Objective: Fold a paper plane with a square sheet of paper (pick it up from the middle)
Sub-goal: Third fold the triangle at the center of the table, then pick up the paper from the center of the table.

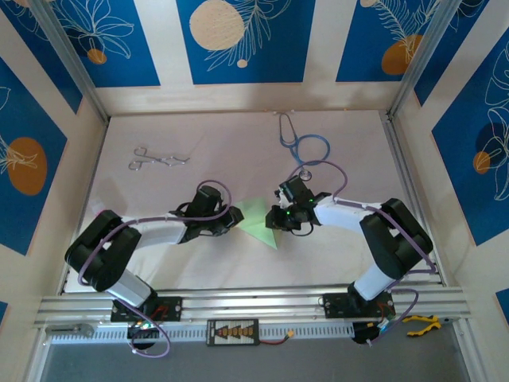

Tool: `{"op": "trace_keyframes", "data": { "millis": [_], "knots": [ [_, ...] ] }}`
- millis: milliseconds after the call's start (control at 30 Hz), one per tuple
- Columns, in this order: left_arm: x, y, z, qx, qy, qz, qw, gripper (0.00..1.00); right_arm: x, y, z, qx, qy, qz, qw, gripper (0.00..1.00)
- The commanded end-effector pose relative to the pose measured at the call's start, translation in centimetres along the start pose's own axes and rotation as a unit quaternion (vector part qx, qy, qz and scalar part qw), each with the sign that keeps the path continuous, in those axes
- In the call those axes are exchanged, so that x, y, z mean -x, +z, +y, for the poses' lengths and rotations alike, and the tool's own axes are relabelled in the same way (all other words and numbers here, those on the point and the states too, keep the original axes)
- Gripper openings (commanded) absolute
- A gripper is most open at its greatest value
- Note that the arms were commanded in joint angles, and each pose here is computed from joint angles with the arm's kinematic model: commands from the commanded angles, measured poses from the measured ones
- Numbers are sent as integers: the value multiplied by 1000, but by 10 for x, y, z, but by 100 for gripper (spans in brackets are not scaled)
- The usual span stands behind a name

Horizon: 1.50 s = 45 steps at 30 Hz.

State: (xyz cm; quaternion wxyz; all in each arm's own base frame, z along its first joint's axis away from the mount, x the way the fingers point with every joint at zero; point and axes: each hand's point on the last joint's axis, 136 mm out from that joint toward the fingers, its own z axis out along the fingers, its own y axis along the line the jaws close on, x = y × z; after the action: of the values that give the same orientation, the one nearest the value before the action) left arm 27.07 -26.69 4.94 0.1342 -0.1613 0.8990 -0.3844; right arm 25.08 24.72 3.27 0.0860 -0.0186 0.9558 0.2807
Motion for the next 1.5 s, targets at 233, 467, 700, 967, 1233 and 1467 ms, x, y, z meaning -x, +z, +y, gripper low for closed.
{"op": "trace_keyframes", "data": {
  "millis": [233,467,700,967,1233,1467],
  "knots": [
    [0,-3,9,12,5,12,1000,27,0,-2,14,28,-20,7,999,14],
    [1,-3,11,13,3,12,1000,28,-2,1,19,47,-26,18,998,15],
    [2,-4,12,15,0,13,1000,27,-1,-1,21,50,-27,16,998,6],
    [7,-7,18,19,-9,12,1000,33,3,-17,43,104,-35,0,994,2],
    [12,-4,12,-4,-21,21,1000,40,7,-30,49,150,-22,-19,988,1],
    [11,3,4,-27,-28,31,999,41,9,-35,48,169,-11,-26,985,0]
  ]
}}
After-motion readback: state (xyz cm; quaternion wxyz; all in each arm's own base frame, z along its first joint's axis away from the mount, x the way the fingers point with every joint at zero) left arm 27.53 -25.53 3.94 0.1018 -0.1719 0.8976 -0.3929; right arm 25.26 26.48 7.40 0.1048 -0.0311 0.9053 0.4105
